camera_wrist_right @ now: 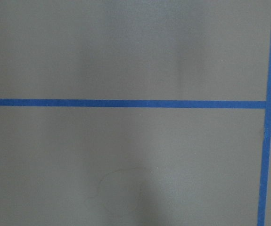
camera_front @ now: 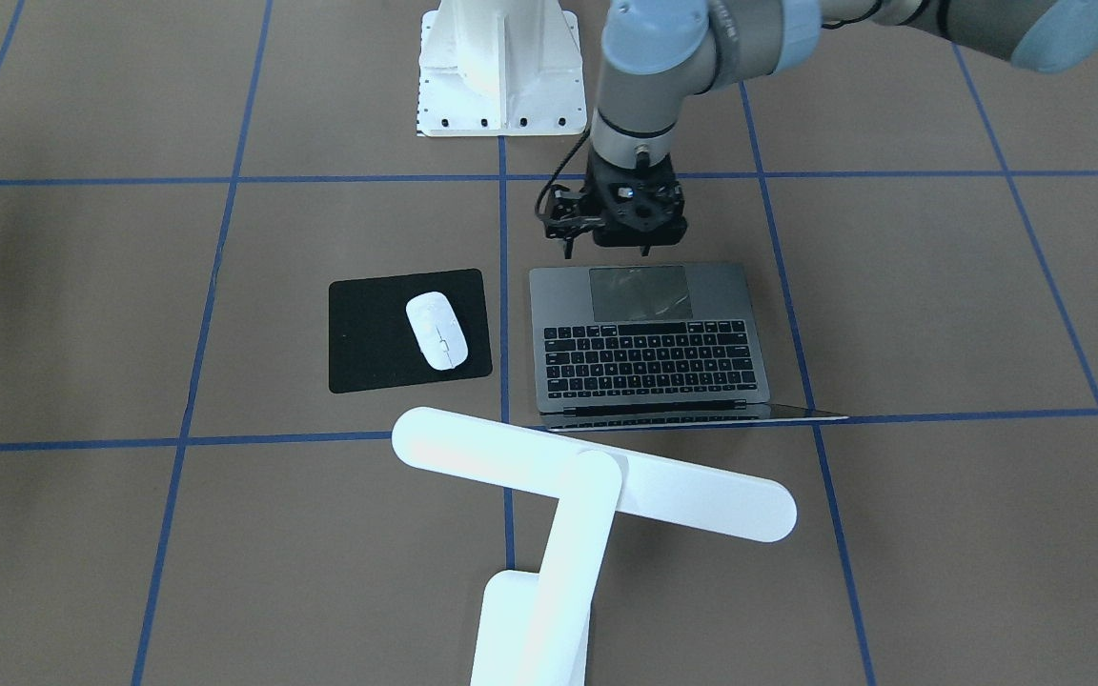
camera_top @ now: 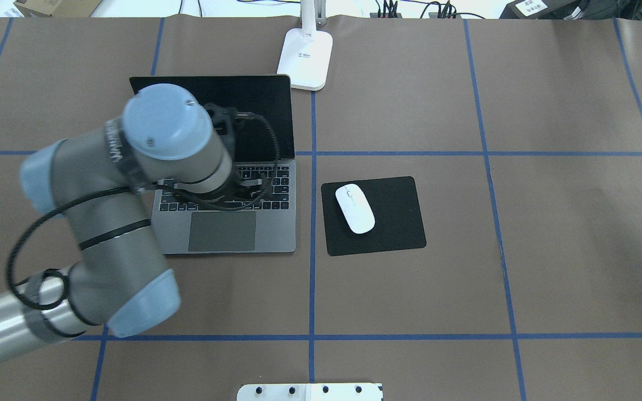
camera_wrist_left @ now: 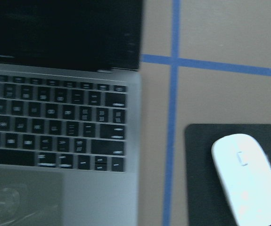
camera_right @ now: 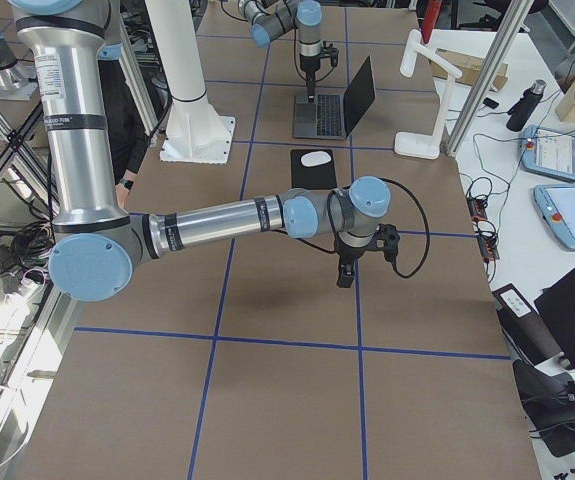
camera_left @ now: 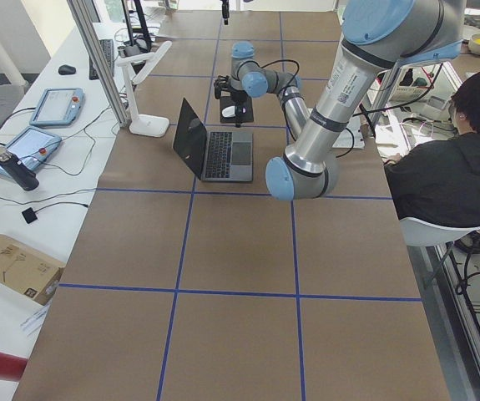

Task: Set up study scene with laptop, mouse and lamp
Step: 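Release the mouse and withdraw the left gripper past the laptop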

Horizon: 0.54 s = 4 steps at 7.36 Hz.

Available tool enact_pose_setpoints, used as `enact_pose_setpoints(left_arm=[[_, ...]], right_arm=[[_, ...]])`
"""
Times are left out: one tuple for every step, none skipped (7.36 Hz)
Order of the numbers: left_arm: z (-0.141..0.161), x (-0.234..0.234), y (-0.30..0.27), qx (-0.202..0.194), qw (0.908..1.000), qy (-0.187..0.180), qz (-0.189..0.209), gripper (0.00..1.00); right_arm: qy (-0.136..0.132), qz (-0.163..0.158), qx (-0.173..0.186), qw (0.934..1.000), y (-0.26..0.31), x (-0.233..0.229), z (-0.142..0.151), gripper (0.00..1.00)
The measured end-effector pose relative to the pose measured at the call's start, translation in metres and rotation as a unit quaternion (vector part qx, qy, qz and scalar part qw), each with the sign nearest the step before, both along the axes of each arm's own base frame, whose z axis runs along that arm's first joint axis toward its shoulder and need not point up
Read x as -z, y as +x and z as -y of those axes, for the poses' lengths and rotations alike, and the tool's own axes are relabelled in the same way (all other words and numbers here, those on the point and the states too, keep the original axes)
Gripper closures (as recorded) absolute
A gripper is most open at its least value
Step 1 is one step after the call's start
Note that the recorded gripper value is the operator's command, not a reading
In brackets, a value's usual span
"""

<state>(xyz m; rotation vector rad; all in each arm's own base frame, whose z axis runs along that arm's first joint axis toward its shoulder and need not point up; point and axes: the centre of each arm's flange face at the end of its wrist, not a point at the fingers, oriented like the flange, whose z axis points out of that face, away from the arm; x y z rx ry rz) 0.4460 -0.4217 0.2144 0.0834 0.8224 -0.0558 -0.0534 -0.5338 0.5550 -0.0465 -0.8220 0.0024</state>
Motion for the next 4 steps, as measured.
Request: enact_pose_setpoints(left_arm=[[0.001, -0.048, -0.05, -0.002, 0.9996, 0.012, 0.025, 0.01], [0.016, -0.092, -0.1, -0.004, 0.9983, 0.024, 0.054, 0.01], [0.046, -0.137, -0.158, -0.014, 0.9964, 0.027, 0.079, 0.01], [0.084, -0.184, -0.222, -0.03, 0.9957, 0.016, 0.086, 0.01]], right_arm=[[-0.002, -0.003, -0.005, 1.0, 0.006, -0.005, -0.002, 0.01], [-0.002, -0.005, -0.009, 0.9999, 0.011, -0.007, -0.003, 0.01], [-0.003, -0.005, -0.013, 0.9999, 0.016, -0.01, -0.005, 0.01], [-0.007, -0.006, -0.016, 0.9998, 0.019, -0.015, -0.009, 0.01]])
